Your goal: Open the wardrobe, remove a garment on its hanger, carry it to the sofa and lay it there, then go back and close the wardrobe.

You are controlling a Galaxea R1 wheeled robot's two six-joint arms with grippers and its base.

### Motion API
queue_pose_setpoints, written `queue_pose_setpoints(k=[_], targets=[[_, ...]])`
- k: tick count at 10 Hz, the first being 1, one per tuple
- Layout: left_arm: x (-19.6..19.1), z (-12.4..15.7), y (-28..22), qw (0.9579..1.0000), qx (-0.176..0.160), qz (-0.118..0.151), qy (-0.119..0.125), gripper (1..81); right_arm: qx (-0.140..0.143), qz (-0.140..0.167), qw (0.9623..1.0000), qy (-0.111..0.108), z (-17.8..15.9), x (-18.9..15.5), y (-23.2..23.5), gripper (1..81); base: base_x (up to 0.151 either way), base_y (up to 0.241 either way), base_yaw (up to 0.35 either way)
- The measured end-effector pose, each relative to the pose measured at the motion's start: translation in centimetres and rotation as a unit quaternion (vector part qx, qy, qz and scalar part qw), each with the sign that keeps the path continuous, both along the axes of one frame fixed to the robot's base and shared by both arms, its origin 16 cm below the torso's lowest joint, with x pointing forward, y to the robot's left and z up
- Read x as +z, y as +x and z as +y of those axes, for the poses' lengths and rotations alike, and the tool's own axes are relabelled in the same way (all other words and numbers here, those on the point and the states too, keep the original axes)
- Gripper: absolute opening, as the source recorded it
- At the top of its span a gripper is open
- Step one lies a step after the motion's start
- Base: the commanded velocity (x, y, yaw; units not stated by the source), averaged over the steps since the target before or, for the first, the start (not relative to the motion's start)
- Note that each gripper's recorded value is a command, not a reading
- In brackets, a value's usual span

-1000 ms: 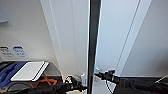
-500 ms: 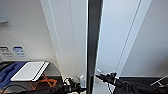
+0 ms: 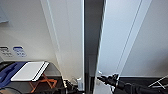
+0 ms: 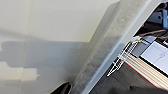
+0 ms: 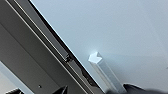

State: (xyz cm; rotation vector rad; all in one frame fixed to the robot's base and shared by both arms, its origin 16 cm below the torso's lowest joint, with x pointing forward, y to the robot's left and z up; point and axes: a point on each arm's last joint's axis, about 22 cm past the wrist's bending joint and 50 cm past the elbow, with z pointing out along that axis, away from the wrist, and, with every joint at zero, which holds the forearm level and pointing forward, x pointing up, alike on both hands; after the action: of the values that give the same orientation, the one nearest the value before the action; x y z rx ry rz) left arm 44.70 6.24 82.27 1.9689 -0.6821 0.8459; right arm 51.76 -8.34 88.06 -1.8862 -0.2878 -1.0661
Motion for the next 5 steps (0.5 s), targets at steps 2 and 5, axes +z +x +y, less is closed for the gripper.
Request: queue_pose_setpoints(k=[2, 5], targets=[[0.0, 0.5, -0.5, 1.0, 0.004, 0.0, -0.005, 81.1, 0.018, -0.005, 0.9997, -0.016, -0.3, -0.1, -0.9, 81.1, 0.0, 0.0, 0.0], [0.1, 0.7, -0.8, 1.0, 0.005, -0.001, -0.007, 81.1, 0.048, -0.025, 0.9974, -0.047, -0.6, -0.4, -2.0, 81.1, 0.0, 0.0, 0.0]])
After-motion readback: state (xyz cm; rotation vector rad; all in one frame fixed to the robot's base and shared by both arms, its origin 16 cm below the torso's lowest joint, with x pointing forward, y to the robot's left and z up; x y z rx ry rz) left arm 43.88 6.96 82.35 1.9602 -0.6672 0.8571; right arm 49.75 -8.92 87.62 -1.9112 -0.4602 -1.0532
